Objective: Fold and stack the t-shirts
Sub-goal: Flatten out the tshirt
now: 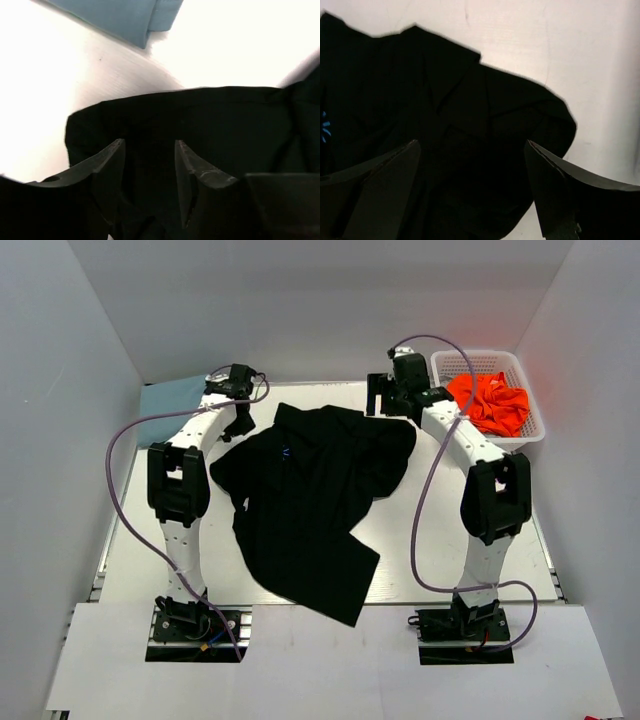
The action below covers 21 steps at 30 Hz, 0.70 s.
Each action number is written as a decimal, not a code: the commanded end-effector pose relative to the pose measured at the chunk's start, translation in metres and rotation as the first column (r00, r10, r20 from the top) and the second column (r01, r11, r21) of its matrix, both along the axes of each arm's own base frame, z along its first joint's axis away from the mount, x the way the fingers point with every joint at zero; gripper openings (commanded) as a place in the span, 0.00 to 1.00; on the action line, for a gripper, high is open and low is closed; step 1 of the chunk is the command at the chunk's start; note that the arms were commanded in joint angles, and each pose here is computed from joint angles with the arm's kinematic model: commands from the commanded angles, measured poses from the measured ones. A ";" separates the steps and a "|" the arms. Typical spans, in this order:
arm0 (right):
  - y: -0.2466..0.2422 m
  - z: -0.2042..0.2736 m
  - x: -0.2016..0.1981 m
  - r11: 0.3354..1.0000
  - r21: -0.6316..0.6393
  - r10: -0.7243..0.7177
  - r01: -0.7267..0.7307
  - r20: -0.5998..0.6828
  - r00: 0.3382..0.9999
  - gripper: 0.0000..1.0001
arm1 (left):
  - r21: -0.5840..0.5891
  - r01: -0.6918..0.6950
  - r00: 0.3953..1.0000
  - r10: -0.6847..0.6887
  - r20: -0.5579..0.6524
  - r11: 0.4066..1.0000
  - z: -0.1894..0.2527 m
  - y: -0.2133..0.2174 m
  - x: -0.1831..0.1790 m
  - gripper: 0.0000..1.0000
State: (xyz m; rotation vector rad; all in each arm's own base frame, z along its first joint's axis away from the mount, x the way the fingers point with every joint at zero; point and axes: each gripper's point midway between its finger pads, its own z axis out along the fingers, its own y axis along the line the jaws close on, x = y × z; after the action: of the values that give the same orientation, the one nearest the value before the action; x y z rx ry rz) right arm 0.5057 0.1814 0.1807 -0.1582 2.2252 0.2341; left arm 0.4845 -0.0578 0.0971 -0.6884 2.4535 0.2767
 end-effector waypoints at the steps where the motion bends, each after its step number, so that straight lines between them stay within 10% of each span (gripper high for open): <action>1: 0.010 -0.037 -0.011 0.998 0.043 0.044 -0.039 -0.102 0.994 0.90 | -0.071 0.058 0.997 -0.061 -0.041 0.996 0.004 -0.012 -0.011 0.55; 4: 0.025 -0.059 -0.015 0.991 0.109 0.094 -0.076 -0.172 0.981 0.90 | -0.122 0.148 0.987 -0.154 -0.043 0.982 0.003 -0.032 -0.022 0.61; 9: 0.036 -0.092 -0.031 0.982 0.169 0.127 -0.082 -0.276 0.953 0.90 | -0.262 0.321 0.935 -0.349 -0.067 0.910 0.005 -0.065 -0.058 0.99; 14: 0.029 -0.131 -0.064 0.978 0.209 0.092 -0.014 -0.372 0.924 0.90 | -0.371 0.420 0.893 -0.451 0.004 0.828 0.015 -0.089 -0.096 0.99; 21: -0.008 -0.165 -0.106 0.976 0.186 -0.013 0.114 -0.474 0.881 0.90 | -0.322 0.339 0.907 -0.398 -0.138 0.884 -0.018 -0.064 -0.141 0.99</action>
State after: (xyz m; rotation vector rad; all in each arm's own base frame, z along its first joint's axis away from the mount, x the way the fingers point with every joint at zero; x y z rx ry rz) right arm 0.4251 0.1901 0.0329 -0.0168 2.5805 0.5170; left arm 0.3523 -0.1287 0.0858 -0.2825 2.7772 -0.2128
